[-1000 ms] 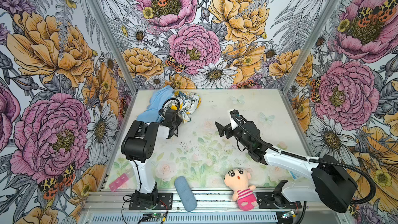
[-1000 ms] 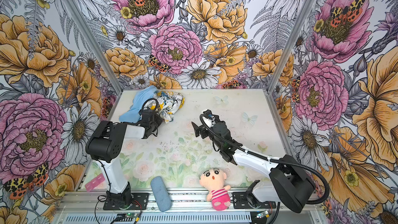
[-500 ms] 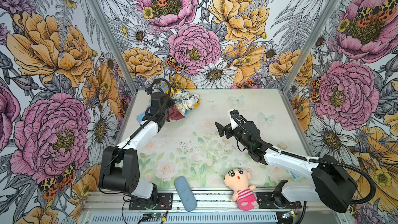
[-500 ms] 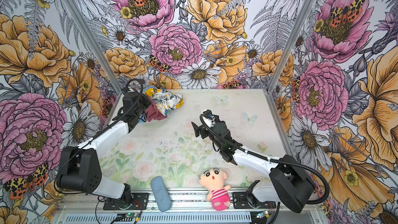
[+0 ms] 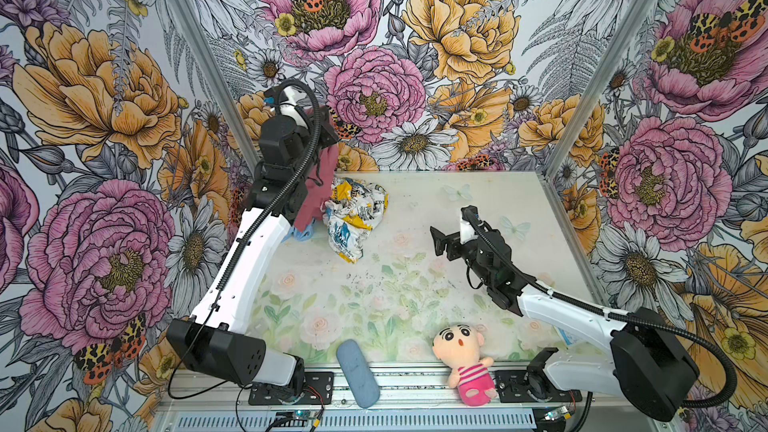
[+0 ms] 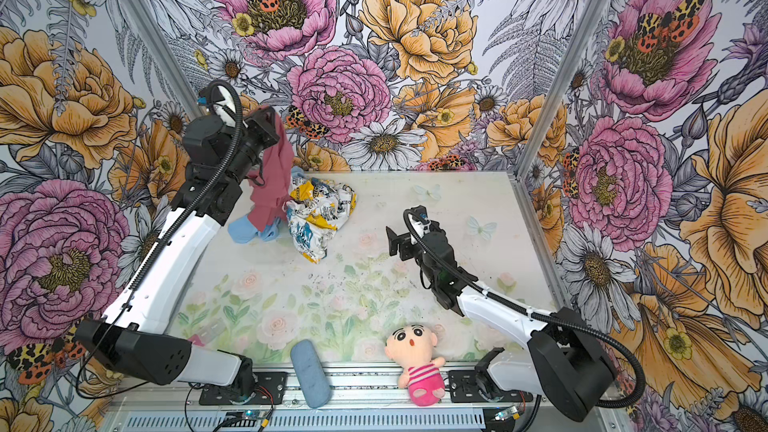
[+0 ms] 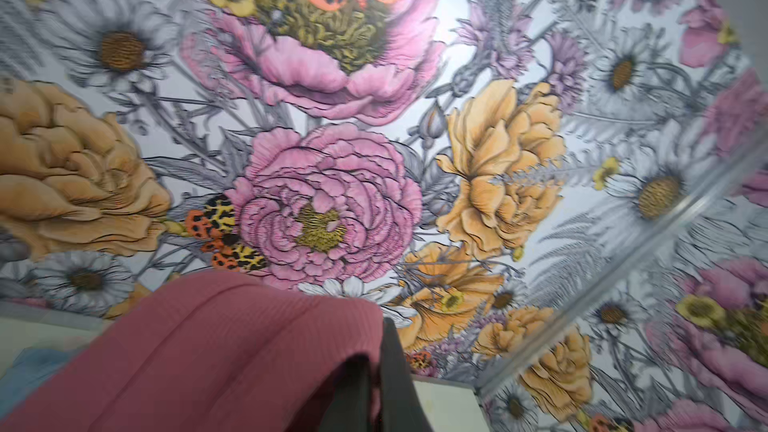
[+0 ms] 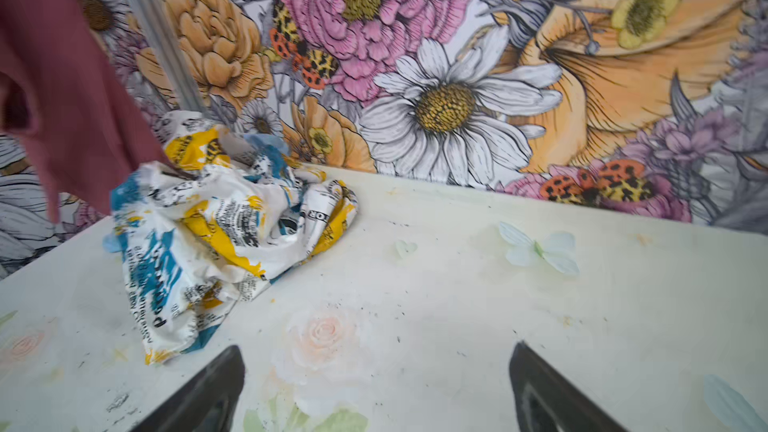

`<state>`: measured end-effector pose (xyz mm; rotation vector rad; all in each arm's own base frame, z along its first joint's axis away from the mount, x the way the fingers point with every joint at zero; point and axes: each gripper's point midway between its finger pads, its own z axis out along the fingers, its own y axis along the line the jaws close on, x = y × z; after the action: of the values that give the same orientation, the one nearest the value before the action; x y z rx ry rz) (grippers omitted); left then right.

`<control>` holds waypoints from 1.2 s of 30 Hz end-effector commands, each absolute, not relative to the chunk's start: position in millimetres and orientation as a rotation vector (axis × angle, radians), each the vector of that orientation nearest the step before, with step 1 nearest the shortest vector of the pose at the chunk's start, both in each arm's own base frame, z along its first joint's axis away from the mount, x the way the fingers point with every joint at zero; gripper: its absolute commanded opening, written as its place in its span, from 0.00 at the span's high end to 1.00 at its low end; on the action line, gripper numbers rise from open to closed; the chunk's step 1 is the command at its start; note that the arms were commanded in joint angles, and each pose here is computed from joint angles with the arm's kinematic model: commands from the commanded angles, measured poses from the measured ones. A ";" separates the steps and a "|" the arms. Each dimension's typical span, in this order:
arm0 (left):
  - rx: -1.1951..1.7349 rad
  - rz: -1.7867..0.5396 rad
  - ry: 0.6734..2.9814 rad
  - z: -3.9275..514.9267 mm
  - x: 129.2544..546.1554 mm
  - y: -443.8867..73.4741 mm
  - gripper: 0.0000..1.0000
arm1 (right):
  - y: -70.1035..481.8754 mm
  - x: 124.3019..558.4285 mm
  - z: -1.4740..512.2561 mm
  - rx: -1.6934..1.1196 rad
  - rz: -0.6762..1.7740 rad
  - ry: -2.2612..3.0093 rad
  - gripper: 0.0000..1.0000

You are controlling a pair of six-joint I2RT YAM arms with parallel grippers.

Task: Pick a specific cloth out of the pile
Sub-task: 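Lift the pink cloth with the left gripper and carry it across the table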

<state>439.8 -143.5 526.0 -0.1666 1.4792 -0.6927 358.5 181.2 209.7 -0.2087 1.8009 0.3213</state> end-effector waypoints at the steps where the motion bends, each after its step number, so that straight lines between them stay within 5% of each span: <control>1: 0.206 -0.875 1.491 536.6 422.5 -249.5 1.00 | 117.4 362.5 222.4 0.075 0.204 1.853 0.00; 9: 0.521 -1.041 1.538 504.7 428.7 -410.6 1.00 | 20.8 299.5 256.5 0.308 -0.002 1.810 0.00; 14: 0.596 -1.089 1.707 410.3 462.3 -449.7 1.00 | 4.2 265.3 264.9 0.340 0.004 1.791 0.00; 19: 0.793 -1.273 1.889 296.2 452.7 -487.4 1.00 | -2.3 253.4 267.8 0.329 -0.032 1.821 0.01; 23: 0.871 -1.237 1.995 241.7 440.0 -482.9 0.41 | -5.1 262.1 265.2 0.339 -0.073 1.849 0.01; 24: 0.874 -1.181 1.999 241.5 439.3 -475.0 0.04 | -5.7 266.3 264.1 0.340 -0.086 1.864 0.01; 36: 0.859 -0.573 2.221 270.2 381.4 -311.7 0.01 | 57.3 391.4 195.5 0.073 0.049 2.185 0.01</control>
<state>400.8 -333.7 295.5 0.7571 2.1050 -0.7531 366.4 27.9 197.6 0.1999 2.1761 -0.0766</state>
